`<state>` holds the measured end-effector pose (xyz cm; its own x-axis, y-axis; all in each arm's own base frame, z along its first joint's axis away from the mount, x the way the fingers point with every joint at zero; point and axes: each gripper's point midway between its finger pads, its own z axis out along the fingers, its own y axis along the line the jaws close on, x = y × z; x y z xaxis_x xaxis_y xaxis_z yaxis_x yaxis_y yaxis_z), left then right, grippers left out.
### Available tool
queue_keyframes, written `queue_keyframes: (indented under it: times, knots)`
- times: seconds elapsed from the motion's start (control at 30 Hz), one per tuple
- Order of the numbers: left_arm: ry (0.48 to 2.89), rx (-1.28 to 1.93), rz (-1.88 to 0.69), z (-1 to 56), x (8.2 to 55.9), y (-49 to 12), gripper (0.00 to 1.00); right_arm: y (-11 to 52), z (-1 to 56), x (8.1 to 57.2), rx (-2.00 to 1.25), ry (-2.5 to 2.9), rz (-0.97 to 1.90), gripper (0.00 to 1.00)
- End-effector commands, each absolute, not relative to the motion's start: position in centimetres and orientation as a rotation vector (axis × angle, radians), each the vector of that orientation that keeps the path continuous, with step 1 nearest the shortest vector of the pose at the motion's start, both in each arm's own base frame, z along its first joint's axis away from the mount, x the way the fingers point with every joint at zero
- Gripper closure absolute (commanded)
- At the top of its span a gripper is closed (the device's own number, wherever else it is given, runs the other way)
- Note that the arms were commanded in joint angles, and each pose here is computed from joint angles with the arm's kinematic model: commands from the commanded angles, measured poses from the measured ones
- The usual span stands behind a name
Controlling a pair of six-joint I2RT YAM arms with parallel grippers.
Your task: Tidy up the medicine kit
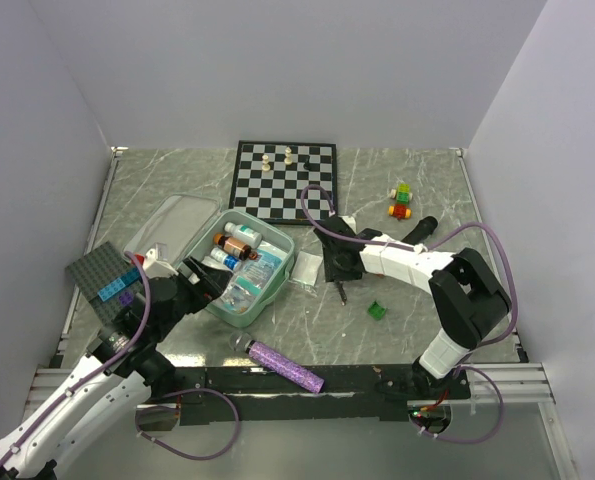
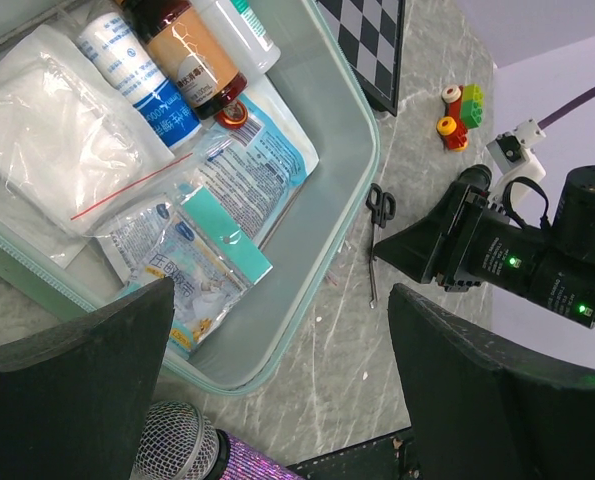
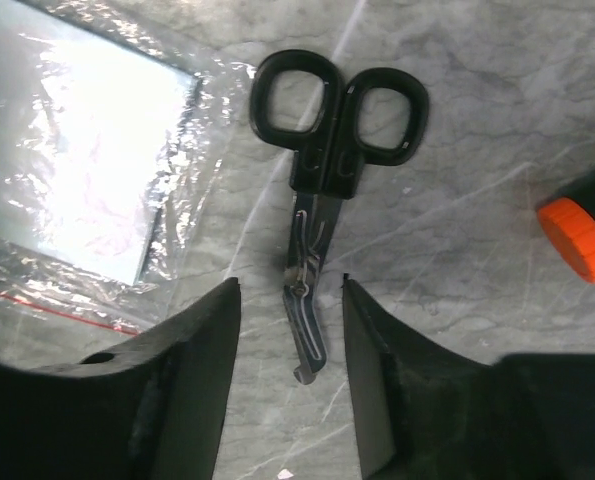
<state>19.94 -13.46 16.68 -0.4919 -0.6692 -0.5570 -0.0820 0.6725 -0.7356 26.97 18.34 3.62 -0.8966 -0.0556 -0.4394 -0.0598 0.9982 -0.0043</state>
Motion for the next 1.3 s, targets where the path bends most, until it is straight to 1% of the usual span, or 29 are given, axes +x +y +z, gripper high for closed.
queue_keyframes:
  times: [0.0, 0.07, 0.3, 0.37, 0.47, 1.03, 1.2, 1.27]
  knots:
    - [1.95, -0.581, -0.862, 17.5, 20.2, -14.0, 0.08, 18.7, 3.4, 27.1, -0.088, 2.697, 0.09, 0.46]
    - [1.948, -0.585, -0.861, 17.5, 20.2, -13.9, 0.08, 18.8, 3.0, 27.1, -0.082, 2.72, 0.125, 0.46]
    - [1.95, -0.588, -0.858, 17.3, 20.1, -13.9, 0.08, 18.9, 2.1, 26.8, -0.083, 2.78, 0.203, 0.54]
    - [1.948, -0.585, -0.86, 17.3, 20.2, -13.9, 0.08, 18.8, 1.9, 26.7, -0.085, 2.794, 0.197, 0.56]
    - [1.952, -0.584, -0.856, 17.3, 20.2, -13.9, 0.08, 18.9, 1.6, 26.6, -0.102, 2.815, 0.194, 0.58]
    - [1.96, -0.582, -0.851, 17.0, 20.2, -14.0, 0.08, 17.8, -0.9, 25.1, -0.164, 2.936, 0.101, 0.62]
    - [1.959, -0.582, -0.852, 17.0, 20.2, -14.0, 0.08, 17.6, -1.2, 25.0, -0.178, 2.947, 0.083, 0.66]
    - [1.956, -0.582, -0.854, 17.1, 20.2, -13.9, 0.08, 17.5, -1.2, 25.1, -0.18, 2.947, 0.077, 0.7]
